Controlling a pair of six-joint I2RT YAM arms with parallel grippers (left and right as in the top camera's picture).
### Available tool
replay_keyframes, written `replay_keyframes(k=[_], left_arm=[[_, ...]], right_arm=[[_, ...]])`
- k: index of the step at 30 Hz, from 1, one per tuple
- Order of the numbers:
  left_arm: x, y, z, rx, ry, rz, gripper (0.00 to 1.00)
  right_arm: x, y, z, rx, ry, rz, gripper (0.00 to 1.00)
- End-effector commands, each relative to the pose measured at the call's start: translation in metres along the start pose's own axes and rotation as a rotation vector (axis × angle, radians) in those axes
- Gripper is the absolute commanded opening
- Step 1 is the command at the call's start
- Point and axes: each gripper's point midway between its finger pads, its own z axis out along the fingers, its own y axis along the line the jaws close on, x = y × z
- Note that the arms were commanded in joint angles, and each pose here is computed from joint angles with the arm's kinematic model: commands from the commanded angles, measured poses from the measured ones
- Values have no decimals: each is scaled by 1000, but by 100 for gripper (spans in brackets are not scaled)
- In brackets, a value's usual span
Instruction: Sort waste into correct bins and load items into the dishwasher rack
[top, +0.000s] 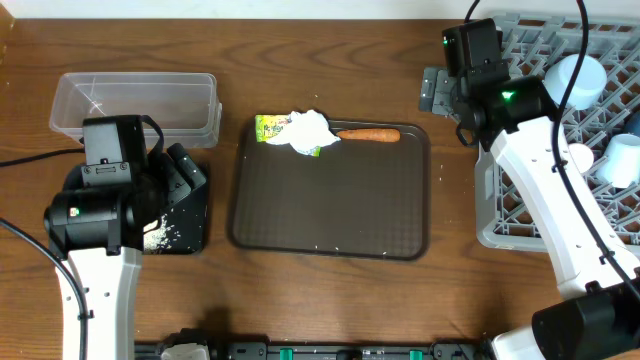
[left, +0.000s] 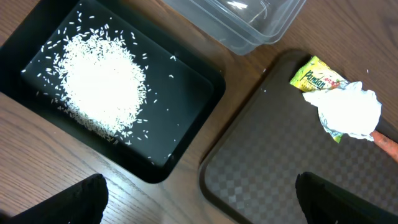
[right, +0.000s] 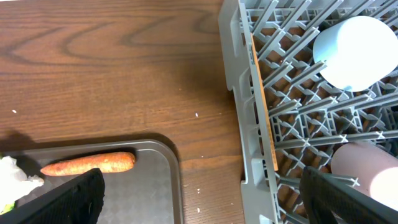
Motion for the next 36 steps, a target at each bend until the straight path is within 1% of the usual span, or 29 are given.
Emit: replay_keyframes(k=[1, 9, 10, 14, 15, 17, 23, 32, 34, 36], left_arm=[[-5, 1, -4, -3, -16, -14, 99], [-3, -2, -4, 13, -7, -19, 99], [0, -7, -4, 42, 12, -26, 99], [24, -46, -12, 271, 155, -28, 99], [28, -52, -14, 308, 176, -31, 99], [29, -57, -16, 335, 192, -44, 99], [35, -59, -18, 348, 233, -111, 99], [52, -77, -9, 362, 299, -37, 99], [54, -87, -3, 375, 306, 19, 99], [57, -98, 6, 390, 315, 107, 99]], right_arm=[[-3, -7, 2, 30, -6, -5, 99], [-3, -7, 2, 30, -6, -5, 99], [-3, -7, 2, 30, -6, -5, 99], [-3, -7, 2, 30, -6, -5, 99], [-3, -7, 3, 30, -6, -5, 99], [-3, -7, 3, 30, -6, -4, 99], [-3, -7, 2, 30, -6, -5, 99], [-3, -7, 2, 30, -6, -5, 99], [-3, -7, 2, 30, -6, -5, 99], [-3, -7, 2, 30, -6, -5, 99]])
